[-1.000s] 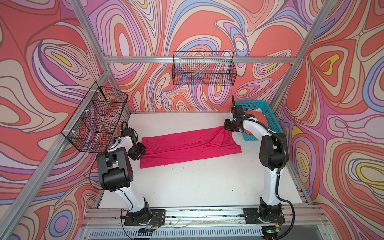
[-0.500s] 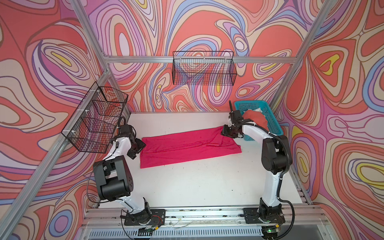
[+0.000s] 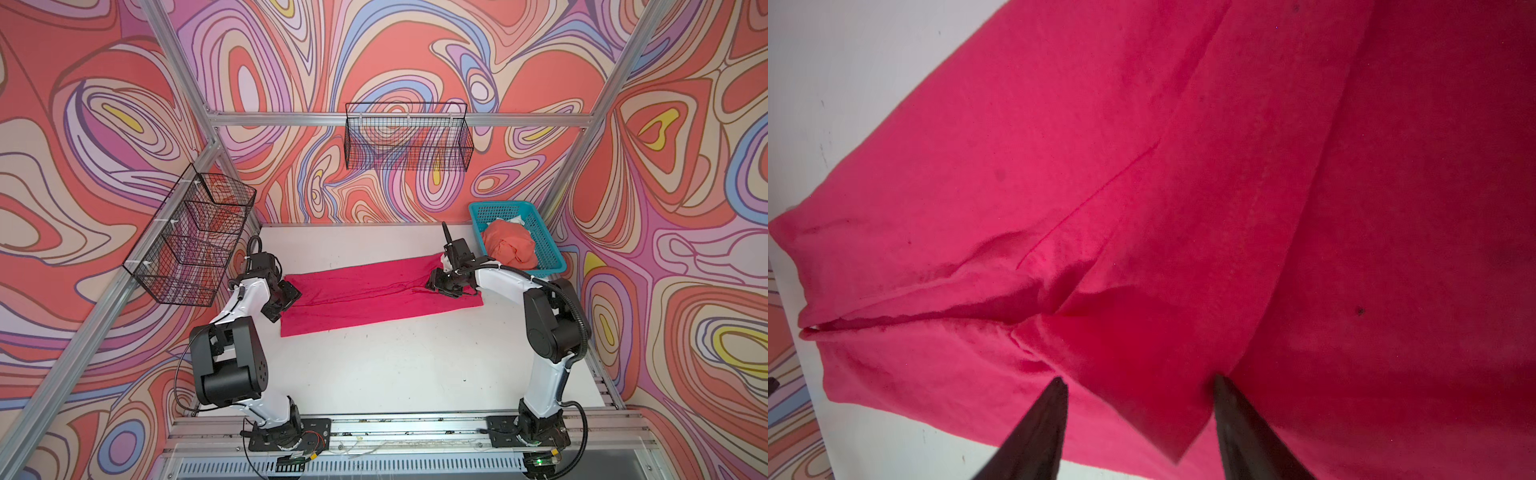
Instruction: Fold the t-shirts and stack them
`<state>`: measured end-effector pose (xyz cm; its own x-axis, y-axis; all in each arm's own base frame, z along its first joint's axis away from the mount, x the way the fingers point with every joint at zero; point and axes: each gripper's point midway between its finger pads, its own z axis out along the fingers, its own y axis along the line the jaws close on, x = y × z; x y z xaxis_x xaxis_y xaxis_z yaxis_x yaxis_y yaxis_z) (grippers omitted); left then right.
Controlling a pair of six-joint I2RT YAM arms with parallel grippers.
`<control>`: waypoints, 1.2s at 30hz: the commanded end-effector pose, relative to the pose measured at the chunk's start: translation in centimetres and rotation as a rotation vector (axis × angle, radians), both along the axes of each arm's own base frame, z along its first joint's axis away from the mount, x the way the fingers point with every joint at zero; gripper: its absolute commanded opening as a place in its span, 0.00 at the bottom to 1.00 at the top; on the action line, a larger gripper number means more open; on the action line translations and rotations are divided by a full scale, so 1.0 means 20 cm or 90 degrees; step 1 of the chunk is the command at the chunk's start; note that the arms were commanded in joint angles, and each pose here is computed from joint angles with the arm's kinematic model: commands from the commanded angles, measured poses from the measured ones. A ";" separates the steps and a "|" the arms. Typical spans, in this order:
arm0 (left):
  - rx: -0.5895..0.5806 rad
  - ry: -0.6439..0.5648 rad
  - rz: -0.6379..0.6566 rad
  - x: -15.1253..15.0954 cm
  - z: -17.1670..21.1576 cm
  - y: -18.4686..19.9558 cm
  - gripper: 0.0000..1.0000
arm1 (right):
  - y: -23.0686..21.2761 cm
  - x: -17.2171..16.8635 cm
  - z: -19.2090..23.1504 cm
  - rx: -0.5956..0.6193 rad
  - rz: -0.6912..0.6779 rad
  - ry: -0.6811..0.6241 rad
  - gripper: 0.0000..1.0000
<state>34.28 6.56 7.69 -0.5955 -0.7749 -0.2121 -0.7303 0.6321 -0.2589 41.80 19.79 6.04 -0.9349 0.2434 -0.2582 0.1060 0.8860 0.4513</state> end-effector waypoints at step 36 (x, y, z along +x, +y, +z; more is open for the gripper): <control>-0.002 0.024 -0.003 -0.05 -0.04 -0.01 0.73 | 0.27 0.34 0.00 -0.020 0.086 -0.052 0.00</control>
